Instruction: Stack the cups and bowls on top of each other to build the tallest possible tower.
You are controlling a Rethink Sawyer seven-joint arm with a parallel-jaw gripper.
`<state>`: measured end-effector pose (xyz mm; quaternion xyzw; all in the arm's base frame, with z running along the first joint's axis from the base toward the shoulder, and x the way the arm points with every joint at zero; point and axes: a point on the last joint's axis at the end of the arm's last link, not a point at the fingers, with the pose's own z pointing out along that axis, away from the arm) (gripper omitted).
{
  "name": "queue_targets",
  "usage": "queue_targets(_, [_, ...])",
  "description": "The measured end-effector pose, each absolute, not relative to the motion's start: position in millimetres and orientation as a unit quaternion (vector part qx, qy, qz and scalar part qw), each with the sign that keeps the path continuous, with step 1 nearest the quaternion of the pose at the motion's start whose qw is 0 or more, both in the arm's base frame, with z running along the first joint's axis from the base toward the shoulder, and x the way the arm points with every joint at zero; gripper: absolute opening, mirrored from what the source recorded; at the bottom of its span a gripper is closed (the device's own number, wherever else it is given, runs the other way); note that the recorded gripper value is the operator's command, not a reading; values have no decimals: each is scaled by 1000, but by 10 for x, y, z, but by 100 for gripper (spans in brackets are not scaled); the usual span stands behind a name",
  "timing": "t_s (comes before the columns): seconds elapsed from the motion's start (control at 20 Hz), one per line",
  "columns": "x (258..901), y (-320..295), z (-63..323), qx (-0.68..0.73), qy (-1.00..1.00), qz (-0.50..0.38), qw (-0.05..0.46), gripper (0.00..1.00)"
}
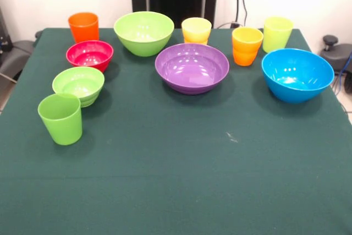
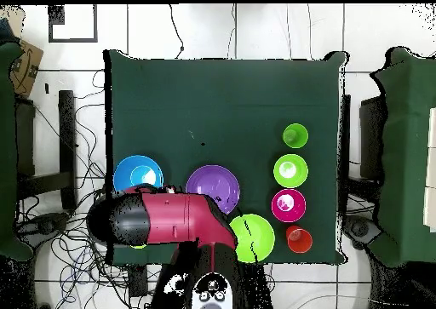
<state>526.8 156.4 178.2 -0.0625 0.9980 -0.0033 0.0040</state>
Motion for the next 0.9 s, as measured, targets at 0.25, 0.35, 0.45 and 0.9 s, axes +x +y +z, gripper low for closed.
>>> queue_targets(0.25, [5471, 1564, 1628, -63, 998, -3, 3, 100])
queue_targets(0.35, [5551, 1564, 1574, -63, 998, -3, 4, 100])
queue_targets(0.45, [5635, 1565, 1516, -63, 998, -4, 5, 100])
queue_targets(0.9, [5935, 1562, 1307, -63, 998, -4, 11, 100])
